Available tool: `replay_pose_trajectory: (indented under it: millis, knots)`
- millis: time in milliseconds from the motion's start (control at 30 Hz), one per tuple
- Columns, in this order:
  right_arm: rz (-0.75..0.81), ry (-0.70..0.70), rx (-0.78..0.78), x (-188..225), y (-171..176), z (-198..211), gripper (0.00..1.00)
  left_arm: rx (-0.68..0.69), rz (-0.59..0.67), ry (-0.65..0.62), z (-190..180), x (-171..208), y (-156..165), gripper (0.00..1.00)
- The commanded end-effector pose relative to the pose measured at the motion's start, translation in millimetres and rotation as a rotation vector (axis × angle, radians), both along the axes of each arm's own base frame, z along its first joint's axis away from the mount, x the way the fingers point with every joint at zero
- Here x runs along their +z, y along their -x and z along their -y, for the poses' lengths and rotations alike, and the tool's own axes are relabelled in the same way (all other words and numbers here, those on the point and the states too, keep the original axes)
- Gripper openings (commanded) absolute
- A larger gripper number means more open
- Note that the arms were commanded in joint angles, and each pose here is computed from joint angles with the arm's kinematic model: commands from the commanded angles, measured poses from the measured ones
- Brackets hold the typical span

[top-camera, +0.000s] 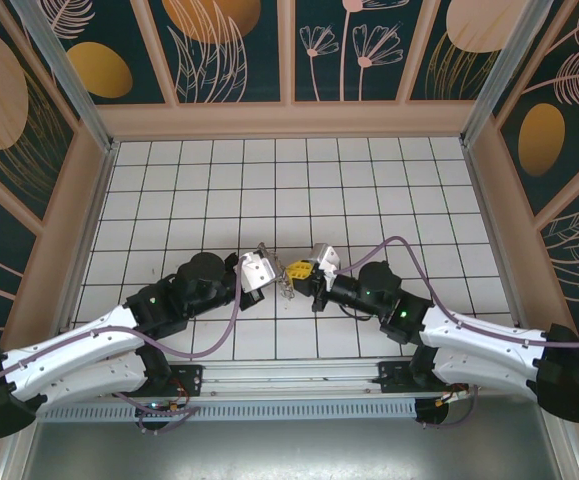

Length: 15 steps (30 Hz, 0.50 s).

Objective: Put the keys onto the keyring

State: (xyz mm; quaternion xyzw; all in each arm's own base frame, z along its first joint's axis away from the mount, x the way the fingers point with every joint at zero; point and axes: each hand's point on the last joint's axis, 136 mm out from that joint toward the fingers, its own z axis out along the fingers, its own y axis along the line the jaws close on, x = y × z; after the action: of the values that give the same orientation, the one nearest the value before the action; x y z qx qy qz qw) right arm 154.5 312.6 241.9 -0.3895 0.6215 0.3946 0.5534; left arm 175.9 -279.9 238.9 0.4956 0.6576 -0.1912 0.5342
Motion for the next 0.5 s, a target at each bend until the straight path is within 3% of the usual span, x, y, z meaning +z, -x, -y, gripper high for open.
replay_pose_trajectory:
  millis: [0,467]
  knots:
    - [0.040,-0.064,0.024,26.3,2.7,-4.8,0.00,0.001,0.045,0.026,2.5,11.6,-2.4,0.00]
    - [0.008,-0.042,-0.007,23.1,-6.8,-10.3,0.00,0.004,0.051,0.022,1.7,12.3,-2.6,0.00]
